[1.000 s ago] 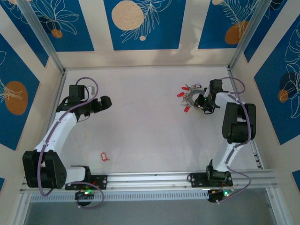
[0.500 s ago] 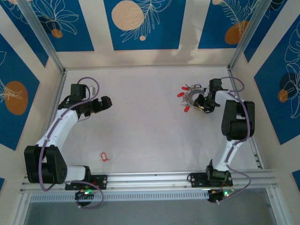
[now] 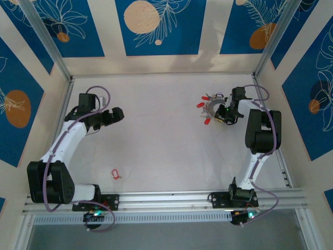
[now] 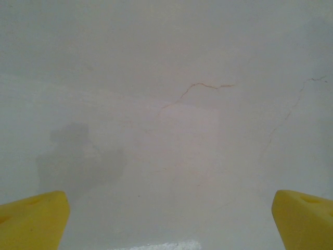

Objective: Put the keys on the keyring

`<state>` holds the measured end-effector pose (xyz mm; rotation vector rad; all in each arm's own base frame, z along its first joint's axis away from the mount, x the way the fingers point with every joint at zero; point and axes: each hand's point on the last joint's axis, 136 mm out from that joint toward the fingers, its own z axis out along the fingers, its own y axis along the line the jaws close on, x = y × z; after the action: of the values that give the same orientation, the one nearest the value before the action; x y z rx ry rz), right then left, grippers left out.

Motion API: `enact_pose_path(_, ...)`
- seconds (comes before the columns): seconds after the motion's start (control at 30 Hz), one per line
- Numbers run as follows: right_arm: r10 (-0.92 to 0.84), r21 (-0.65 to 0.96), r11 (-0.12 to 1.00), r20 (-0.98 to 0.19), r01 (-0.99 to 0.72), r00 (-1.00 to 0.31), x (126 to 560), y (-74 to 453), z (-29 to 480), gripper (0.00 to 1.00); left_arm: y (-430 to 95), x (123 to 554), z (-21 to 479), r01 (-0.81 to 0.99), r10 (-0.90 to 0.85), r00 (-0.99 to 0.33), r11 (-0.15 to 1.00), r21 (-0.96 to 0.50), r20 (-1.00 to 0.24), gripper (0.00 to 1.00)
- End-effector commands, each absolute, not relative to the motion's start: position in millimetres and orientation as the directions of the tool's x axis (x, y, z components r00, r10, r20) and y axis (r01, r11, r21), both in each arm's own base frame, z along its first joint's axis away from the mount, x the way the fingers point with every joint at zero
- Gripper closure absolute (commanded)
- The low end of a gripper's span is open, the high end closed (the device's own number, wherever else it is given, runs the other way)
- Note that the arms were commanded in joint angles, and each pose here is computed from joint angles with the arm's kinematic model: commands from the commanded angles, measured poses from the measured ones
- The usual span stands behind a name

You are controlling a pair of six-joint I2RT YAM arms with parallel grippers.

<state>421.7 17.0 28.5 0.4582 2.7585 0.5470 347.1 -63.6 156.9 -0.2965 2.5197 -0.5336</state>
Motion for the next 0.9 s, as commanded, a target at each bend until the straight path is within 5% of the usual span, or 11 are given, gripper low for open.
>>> enact_pose_path(0.0, 0.339, 0.436, 0.873, -0.220, 0.219, -0.915, 420, 25, 34, 0.87, -63, 350, 164, -0.091, -0.305, -0.826, 0.902, -0.422, -0.474, 0.00)
enact_pose_path(0.4, 0.305, 0.411, 0.896, -0.288, 0.170, -0.908, 414, 29, 44, 0.99, -62, 347, 169, -0.093, -0.314, -0.813, 0.901, -0.424, -0.490, 0.00)
enact_pose_path(0.63, 0.012, 0.278, 0.941, -0.594, -0.192, -0.804, 408, 84, 94, 1.00, -66, 346, 181, -0.063, -0.318, -0.794, 0.891, -0.449, -0.519, 0.01)
enact_pose_path(0.87, -0.315, 0.077, 0.819, -0.768, -0.569, -0.557, 379, 155, 131, 1.00, -77, 344, 190, -0.006, -0.293, -0.785, 0.885, -0.466, -0.546, 0.02)
